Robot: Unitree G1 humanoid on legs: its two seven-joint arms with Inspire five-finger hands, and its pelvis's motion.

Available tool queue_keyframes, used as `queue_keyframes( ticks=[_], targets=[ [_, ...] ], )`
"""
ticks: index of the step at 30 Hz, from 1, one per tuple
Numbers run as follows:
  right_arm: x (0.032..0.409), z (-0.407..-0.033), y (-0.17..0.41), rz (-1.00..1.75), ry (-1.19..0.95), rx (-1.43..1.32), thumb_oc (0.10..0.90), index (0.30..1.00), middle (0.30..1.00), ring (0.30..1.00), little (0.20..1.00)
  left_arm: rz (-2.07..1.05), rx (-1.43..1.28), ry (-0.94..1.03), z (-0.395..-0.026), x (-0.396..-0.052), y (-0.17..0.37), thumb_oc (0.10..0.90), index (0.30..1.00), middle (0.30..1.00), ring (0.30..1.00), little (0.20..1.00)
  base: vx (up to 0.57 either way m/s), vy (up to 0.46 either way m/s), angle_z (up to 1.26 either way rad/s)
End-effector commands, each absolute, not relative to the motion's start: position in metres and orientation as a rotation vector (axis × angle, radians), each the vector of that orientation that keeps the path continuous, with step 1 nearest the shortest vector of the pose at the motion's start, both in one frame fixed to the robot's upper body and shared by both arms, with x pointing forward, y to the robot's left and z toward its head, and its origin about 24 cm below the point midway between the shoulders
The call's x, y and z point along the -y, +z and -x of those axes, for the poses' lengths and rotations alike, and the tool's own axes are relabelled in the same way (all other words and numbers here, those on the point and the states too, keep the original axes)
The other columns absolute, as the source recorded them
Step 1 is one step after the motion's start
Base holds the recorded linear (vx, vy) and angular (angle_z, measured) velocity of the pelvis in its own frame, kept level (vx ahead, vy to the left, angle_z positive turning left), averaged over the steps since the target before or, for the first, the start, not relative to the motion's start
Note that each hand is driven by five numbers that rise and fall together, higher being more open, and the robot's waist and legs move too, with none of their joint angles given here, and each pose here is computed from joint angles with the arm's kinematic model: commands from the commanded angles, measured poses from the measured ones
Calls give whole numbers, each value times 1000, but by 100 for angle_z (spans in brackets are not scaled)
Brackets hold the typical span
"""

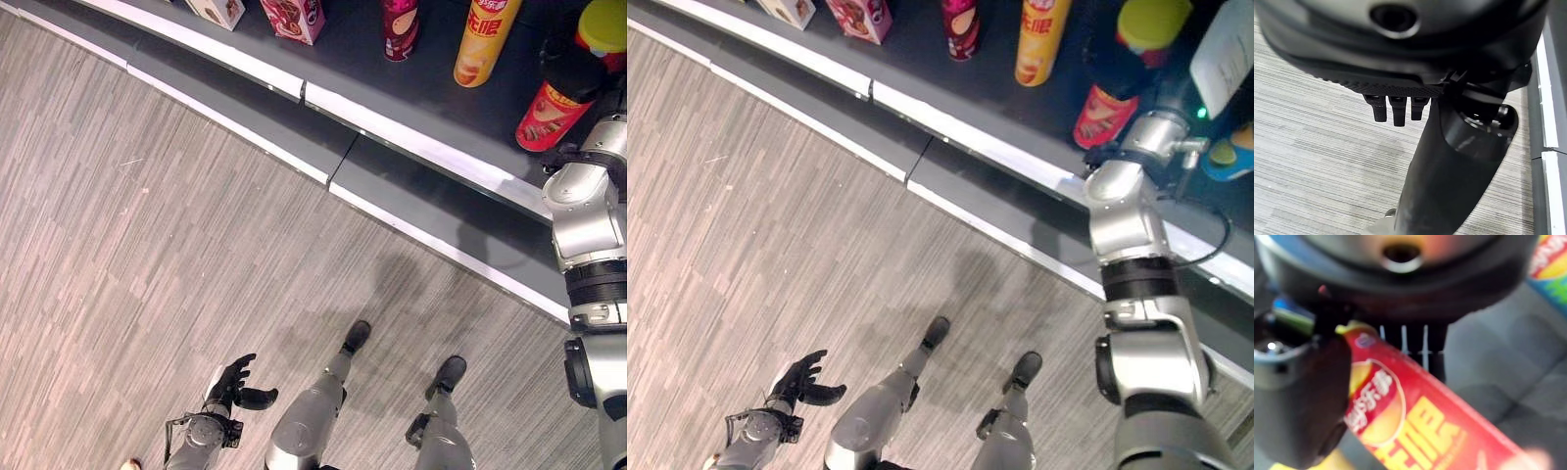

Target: Put the goods on the table back onto the shelves and tidy them up.

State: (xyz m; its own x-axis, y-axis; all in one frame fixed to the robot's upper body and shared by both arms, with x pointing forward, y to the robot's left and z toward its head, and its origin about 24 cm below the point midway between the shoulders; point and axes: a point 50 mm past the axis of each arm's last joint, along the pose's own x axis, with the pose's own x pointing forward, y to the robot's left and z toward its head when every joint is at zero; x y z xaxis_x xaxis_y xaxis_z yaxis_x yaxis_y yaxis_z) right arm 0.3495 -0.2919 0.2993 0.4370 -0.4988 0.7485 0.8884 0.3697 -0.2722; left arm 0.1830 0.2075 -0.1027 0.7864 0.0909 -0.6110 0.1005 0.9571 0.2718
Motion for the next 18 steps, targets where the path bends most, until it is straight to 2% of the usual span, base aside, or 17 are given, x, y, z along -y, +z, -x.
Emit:
queue_keyframes(
  ticks=[1, 18],
  targets=[
    [289, -311, 378, 735, -1093, 989, 400, 300, 300, 300, 300, -381, -677, 3, -173, -222, -104, 800, 900, 900, 900, 900, 0, 0, 0],
    [298, -307, 387, 759, -1149, 981, 400, 300, 300, 300, 300, -391, -645, -14, -178, -217, -100, 800, 900, 900, 900, 900, 6, 0, 0]
  ],
)
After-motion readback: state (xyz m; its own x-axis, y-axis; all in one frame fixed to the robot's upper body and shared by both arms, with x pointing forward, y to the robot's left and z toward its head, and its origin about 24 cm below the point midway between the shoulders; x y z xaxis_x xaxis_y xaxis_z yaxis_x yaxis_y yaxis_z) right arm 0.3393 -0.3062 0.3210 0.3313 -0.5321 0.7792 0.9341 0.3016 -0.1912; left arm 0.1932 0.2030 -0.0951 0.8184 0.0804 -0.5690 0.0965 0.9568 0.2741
